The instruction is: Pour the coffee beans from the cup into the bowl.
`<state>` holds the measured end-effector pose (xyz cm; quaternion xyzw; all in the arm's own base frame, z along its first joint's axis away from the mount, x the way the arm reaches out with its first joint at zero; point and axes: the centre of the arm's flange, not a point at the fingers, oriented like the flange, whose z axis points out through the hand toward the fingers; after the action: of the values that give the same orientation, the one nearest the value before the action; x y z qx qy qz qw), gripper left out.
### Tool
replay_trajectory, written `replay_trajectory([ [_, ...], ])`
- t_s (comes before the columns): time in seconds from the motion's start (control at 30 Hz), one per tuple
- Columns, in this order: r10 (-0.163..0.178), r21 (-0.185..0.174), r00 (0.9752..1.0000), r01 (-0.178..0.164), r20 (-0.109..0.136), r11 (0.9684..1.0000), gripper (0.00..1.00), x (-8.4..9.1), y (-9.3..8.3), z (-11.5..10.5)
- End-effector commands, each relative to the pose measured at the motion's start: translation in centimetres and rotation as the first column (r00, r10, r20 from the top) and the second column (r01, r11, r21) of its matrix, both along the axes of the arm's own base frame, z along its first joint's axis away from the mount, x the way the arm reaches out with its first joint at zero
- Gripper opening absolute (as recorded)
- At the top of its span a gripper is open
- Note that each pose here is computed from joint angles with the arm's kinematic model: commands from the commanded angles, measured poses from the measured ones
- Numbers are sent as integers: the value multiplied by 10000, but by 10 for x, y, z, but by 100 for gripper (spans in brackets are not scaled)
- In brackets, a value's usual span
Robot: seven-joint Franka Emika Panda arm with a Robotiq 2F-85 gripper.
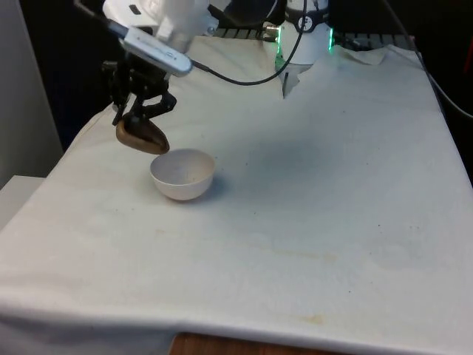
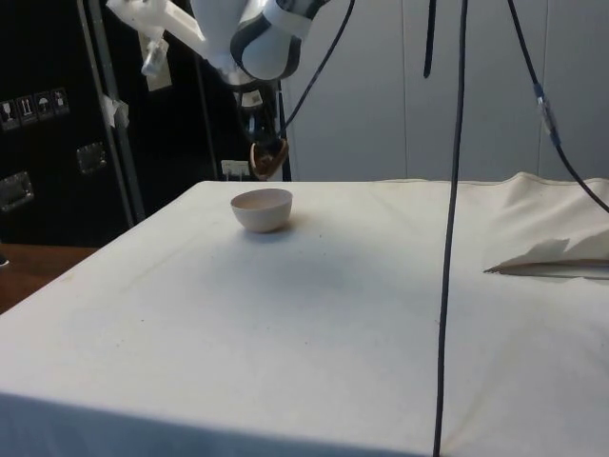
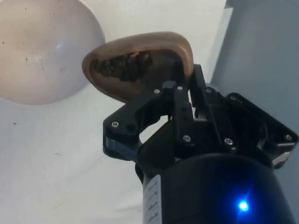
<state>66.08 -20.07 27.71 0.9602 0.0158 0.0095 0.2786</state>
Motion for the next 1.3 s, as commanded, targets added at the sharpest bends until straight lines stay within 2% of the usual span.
replay_trajectory([
  [0.0,3,-69,10000,-3,25,10000,0,0,2,0],
  [0.07,47,-389,9999,-41,151,9992,0,0,10,1],
  [0.27,41,-786,9998,-24,213,9969,0,1,25,-3],
  [0.3,18,-839,9998,1,220,9965,0,1,26,-4],
  [0.33,3,-730,9998,11,185,9973,0,2,23,-4],
  [0.57,9,-1281,9998,20,222,9918,0,1,33,-4],
  [0.63,3,-1490,9998,29,213,9888,0,1,37,-3],
  [0.67,-6,-1369,9998,31,180,9906,0,3,34,-7],
  [0.7,6,-1567,9998,25,200,9876,0,1,37,-3],
  [0.8,-18,-1760,9998,48,173,9844,0,0,39,-1],
  [0.83,-15,-1891,9999,45,158,9819,0,0,41,2],
  [0.87,-15,-1891,9999,45,158,9819,0,0,41,2],
  [0.9,-32,-2009,9999,62,153,9796,0,0,42,3],
  [0.93,-60,-1909,9999,84,130,9816,0,1,40,1],
  [0.97,-29,-2074,9999,60,151,9782,0,0,44,5],
  [1.1,-53,-2318,9999,80,121,9727,0,0,48,9],
  [1.13,-64,-2426,9999,90,115,9701,0,0,50,10],
  [1.23,-85,-2605,9999,112,115,9654,0,0,55,12],
  [1.27,-118,-2530,9999,135,82,9674,0,1,54,10],
])
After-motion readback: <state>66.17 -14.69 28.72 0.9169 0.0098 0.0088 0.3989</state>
